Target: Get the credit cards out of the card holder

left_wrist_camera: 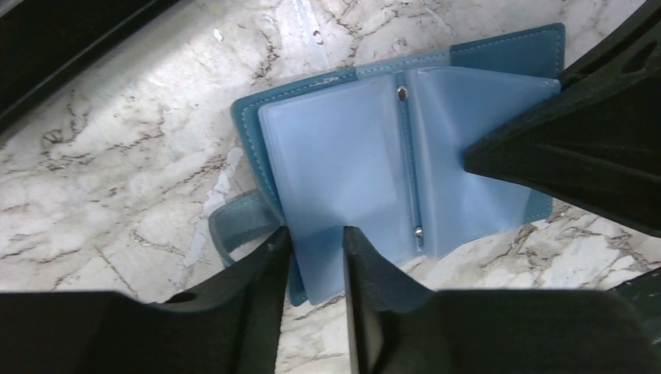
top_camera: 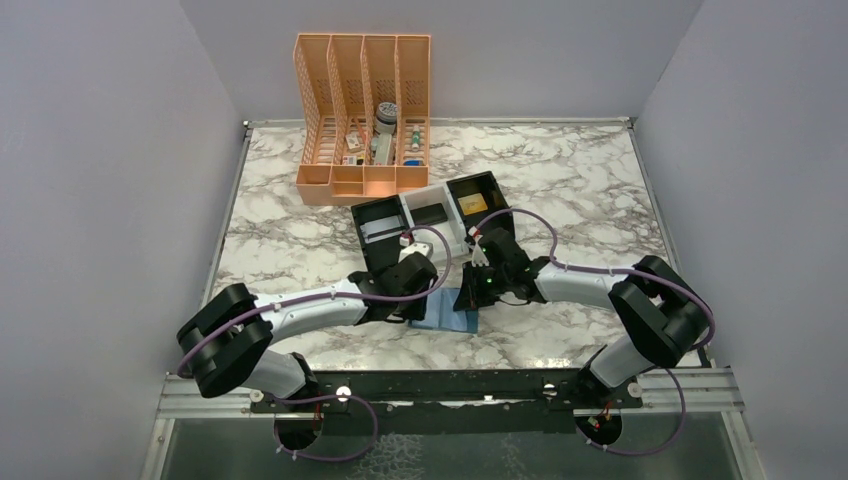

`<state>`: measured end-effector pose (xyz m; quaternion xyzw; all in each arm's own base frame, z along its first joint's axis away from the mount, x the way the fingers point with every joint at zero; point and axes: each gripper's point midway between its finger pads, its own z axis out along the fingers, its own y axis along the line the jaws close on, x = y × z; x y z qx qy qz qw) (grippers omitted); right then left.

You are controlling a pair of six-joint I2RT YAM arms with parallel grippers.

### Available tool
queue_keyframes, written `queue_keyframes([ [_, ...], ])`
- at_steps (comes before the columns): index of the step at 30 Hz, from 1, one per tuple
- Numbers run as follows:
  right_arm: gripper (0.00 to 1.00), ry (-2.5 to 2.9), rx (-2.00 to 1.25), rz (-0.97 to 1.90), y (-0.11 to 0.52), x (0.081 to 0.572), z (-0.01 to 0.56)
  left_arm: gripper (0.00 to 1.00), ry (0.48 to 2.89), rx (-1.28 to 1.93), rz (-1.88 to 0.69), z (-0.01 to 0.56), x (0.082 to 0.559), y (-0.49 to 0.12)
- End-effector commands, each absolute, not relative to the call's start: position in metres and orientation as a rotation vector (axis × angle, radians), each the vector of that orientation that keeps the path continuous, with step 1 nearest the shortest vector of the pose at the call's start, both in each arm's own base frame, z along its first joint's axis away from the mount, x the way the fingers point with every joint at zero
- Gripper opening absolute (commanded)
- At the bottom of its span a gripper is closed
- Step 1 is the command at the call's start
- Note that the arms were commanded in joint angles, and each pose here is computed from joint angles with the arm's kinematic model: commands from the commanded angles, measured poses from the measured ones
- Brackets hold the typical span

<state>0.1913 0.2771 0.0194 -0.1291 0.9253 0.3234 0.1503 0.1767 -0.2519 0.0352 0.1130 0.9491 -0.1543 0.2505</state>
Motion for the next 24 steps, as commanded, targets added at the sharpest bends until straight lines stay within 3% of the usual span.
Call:
queue_keyframes([
  [1, 0.01, 2.664, -0.402, 0.884, 0.277, 0.193, 0.012, 0.35, 2.562, 0.337, -0.683, 0.06, 0.166, -0.299],
  [5, 0.02, 2.668, -0.399, 0.899, 0.278, 0.19, 0.01, 0.47, 2.596, 0.298, -0.592, 0.048, 0.17, -0.291],
  [9, 0.02, 2.668, -0.393, 0.892, 0.277, 0.19, 0.01, 0.48, 2.587, 0.284, -0.549, 0.048, 0.174, -0.286],
  [18, 0.02, 2.667, -0.396, 0.933, 0.282, 0.189, 0.01, 0.23, 2.555, 0.379, -0.837, 0.061, 0.159, -0.325],
  [24, 0.02, 2.685, -0.384, 0.906, 0.28, 0.19, 0.005, 0.2, 2.508, 0.379, -0.908, 0.081, 0.159, -0.335],
])
